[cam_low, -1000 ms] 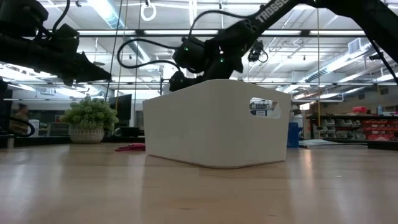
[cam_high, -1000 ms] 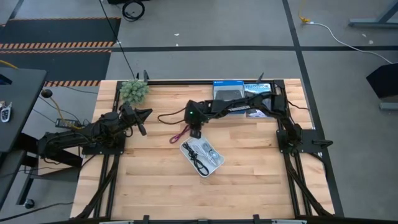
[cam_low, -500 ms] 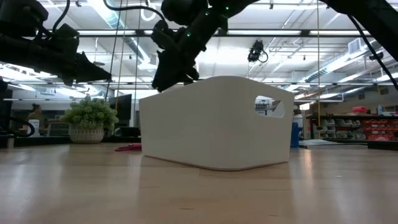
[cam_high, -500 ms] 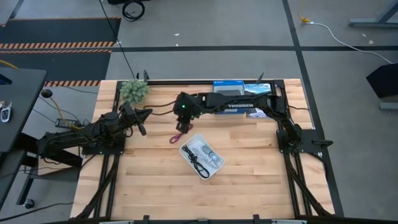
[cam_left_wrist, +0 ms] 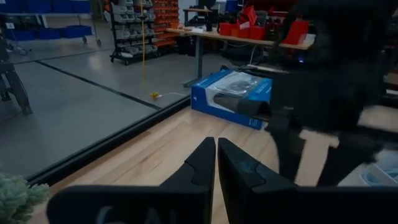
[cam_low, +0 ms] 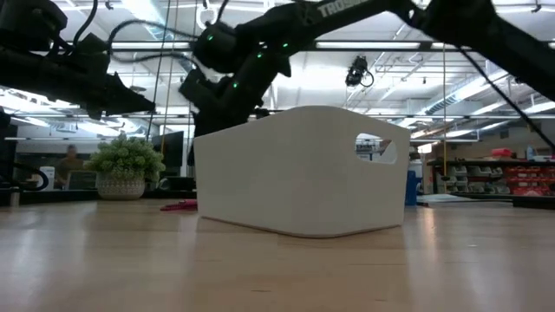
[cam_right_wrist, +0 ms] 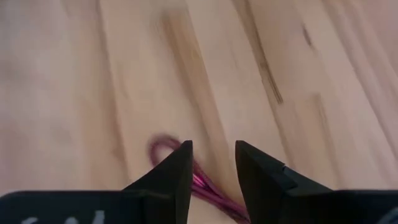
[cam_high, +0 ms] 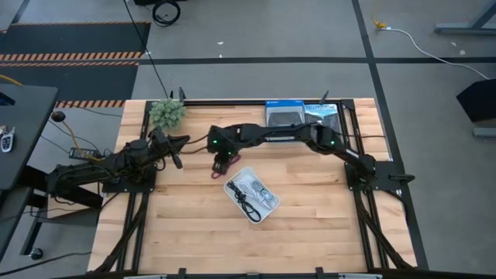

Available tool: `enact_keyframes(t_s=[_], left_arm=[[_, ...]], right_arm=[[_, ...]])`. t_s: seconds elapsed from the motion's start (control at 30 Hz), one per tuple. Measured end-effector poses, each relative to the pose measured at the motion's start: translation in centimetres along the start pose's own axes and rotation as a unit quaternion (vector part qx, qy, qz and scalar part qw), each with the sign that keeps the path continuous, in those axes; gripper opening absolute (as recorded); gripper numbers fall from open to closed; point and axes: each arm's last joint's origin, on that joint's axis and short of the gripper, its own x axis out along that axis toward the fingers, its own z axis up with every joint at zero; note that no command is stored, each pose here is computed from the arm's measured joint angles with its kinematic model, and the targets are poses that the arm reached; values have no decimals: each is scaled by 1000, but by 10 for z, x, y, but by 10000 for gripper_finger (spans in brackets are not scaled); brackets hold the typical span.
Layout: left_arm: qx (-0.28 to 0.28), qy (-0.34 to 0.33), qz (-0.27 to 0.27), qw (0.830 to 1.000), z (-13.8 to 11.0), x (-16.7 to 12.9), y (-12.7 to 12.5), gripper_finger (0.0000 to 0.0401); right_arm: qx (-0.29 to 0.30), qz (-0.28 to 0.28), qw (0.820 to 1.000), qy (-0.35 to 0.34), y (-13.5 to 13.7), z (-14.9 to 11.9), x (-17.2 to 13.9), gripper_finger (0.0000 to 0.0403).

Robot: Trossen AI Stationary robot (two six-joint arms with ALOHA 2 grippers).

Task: Pick and place USB-C Cables
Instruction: Put the pink and black charger cable into the white bin

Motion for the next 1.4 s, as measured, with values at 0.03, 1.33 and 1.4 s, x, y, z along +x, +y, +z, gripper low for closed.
enact_keyframes(t_s=[0.03,1.33,1.4], left_arm=[[0,-1,0,1000,0,0,0,25],[-1,-2,0,1000,0,0,0,25],[-1,-2,0,1000,0,0,0,25]], right_arm=[[-14,-11,1000,13,0,0,3,129],[-255,-50,948,186,-39,-30,13,122],[-255,-52,949,180,-39,-29,14,107]])
